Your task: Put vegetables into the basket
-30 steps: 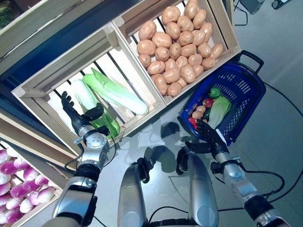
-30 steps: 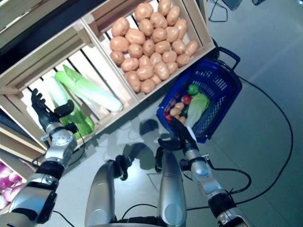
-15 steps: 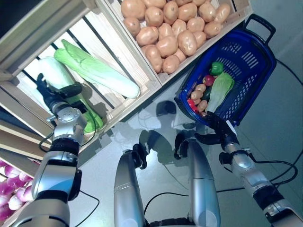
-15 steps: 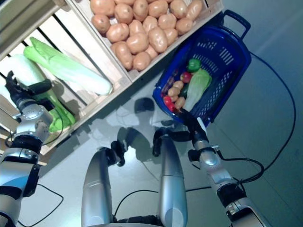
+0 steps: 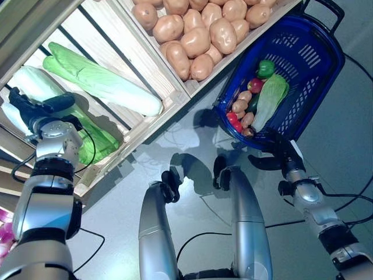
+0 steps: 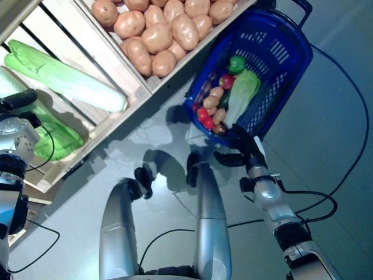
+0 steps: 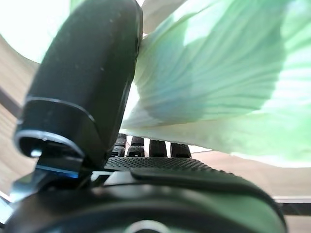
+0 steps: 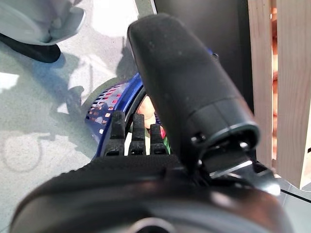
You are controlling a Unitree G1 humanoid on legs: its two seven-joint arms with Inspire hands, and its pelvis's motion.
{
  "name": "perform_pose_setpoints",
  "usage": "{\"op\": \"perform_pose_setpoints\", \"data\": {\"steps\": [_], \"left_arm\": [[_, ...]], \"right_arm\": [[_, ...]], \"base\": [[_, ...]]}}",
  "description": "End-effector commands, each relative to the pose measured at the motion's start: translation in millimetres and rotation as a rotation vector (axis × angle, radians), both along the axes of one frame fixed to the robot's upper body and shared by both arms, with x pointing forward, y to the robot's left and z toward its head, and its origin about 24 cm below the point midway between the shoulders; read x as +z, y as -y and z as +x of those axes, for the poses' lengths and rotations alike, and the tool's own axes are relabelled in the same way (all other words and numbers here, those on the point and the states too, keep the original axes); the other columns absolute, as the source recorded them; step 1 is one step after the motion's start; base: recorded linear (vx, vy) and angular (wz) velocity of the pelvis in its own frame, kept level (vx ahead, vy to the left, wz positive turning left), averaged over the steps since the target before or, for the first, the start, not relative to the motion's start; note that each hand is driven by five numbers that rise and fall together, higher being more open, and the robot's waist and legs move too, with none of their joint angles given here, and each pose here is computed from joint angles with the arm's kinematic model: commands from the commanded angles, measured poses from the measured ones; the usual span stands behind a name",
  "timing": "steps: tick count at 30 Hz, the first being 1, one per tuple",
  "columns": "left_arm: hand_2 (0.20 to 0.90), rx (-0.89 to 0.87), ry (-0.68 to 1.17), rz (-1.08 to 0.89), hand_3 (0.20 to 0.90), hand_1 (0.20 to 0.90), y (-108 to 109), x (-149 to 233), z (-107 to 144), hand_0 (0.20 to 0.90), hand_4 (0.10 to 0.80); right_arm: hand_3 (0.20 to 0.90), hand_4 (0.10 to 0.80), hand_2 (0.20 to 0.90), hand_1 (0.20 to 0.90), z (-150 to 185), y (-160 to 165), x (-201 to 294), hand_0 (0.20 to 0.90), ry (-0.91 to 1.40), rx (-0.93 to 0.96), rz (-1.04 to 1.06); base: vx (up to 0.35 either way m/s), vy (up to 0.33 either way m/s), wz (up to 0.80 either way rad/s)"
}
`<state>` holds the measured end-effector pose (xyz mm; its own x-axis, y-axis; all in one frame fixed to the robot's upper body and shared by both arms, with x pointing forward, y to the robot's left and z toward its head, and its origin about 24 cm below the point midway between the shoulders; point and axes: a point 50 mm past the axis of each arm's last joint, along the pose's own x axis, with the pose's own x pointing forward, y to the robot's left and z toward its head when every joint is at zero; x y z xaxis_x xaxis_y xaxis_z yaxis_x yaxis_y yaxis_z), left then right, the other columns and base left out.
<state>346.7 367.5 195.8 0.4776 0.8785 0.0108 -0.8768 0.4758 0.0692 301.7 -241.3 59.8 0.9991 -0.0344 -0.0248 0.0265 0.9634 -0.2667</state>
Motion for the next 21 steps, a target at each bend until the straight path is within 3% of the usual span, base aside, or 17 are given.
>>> {"op": "perform_pose_setpoints", "data": {"steps": [1, 9, 21], "left_arm": [[0.3, -0.012, 0.166, 0.148, 0.3, 0.3, -7.4, 79.7, -2.7, 0.3, 0.4], [0.3, -0.069, 0.245, 0.151, 0.3, 0.3, -4.2, 89.5, -2.3, 0.3, 0.4], [0.3, -0.208, 0.221, 0.165, 0.3, 0.3, -5.2, 59.8, -2.5, 0.3, 0.4]], "right_arm": [[0.9, 0.8, 0.9, 0.9, -1.6, 15.6, 40.7, 0.9, 0.199, -0.05, 0.028], [0.9, 0.8, 0.9, 0.9, -3.2, 13.5, 39.8, 0.9, 0.212, -0.017, 0.04], [0.9, 0.8, 0.9, 0.9, -3.7, -6.0, 30.2, 0.9, 0.197, 0.027, 0.081]], "base": [[0.011, 0.016, -0.07], [0.005, -0.008, -0.02], [-0.004, -0.077, -0.08]]}}
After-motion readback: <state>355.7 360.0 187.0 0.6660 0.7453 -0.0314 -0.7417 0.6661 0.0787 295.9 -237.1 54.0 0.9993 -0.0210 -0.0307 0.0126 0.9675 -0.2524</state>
